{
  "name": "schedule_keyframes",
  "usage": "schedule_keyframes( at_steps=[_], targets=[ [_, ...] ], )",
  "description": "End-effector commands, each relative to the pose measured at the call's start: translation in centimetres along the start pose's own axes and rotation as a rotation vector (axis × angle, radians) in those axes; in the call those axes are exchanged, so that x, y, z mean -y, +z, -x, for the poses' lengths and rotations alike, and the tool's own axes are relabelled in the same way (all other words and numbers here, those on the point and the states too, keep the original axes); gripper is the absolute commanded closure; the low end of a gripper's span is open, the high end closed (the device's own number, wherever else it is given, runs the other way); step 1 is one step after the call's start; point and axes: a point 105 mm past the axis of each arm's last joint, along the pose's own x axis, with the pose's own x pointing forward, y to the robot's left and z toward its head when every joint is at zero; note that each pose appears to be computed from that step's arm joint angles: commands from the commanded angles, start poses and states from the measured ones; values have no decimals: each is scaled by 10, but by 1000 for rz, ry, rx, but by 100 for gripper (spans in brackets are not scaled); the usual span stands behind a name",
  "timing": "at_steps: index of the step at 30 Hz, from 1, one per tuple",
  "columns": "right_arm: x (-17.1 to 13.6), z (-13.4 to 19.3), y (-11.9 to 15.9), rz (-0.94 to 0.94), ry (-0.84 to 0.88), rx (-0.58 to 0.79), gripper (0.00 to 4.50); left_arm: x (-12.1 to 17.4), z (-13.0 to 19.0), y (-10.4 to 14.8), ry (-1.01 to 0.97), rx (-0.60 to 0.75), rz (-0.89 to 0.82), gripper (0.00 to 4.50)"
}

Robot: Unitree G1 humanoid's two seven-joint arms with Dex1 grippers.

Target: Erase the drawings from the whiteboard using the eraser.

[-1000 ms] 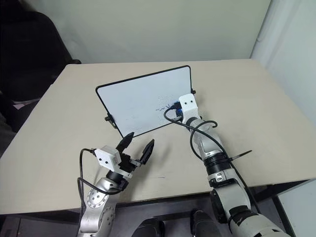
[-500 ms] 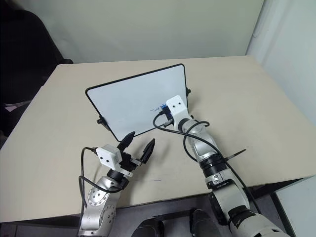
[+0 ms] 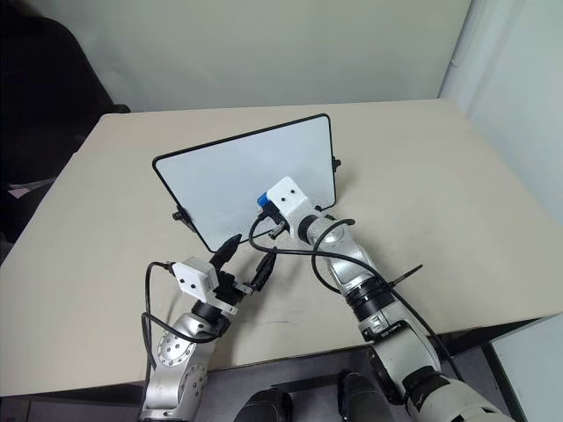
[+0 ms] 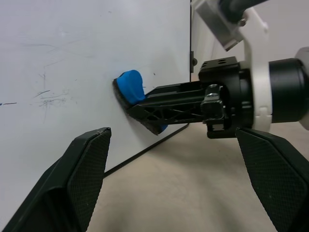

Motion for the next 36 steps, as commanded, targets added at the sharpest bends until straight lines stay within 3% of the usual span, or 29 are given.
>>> schedule_keyframes(
  at_steps=[1, 13, 21, 27, 36],
  targets=[
    [4, -3, 19, 39, -6, 54, 406, 6, -3, 10, -17, 43, -20, 0],
    [72, 19, -8, -57, -263, -7, 406, 4, -3, 11, -22, 42, -18, 0],
    [90, 30, -15, -63, -324, -21, 406, 6, -5, 11, -27, 44, -13, 0],
    [75, 25, 4, -47, -261, 27, 406, 7, -6, 10, -29, 46, -10, 0],
    [20, 16, 25, 68, -74, 84, 406, 7, -5, 11, -29, 47, -13, 0]
  ],
)
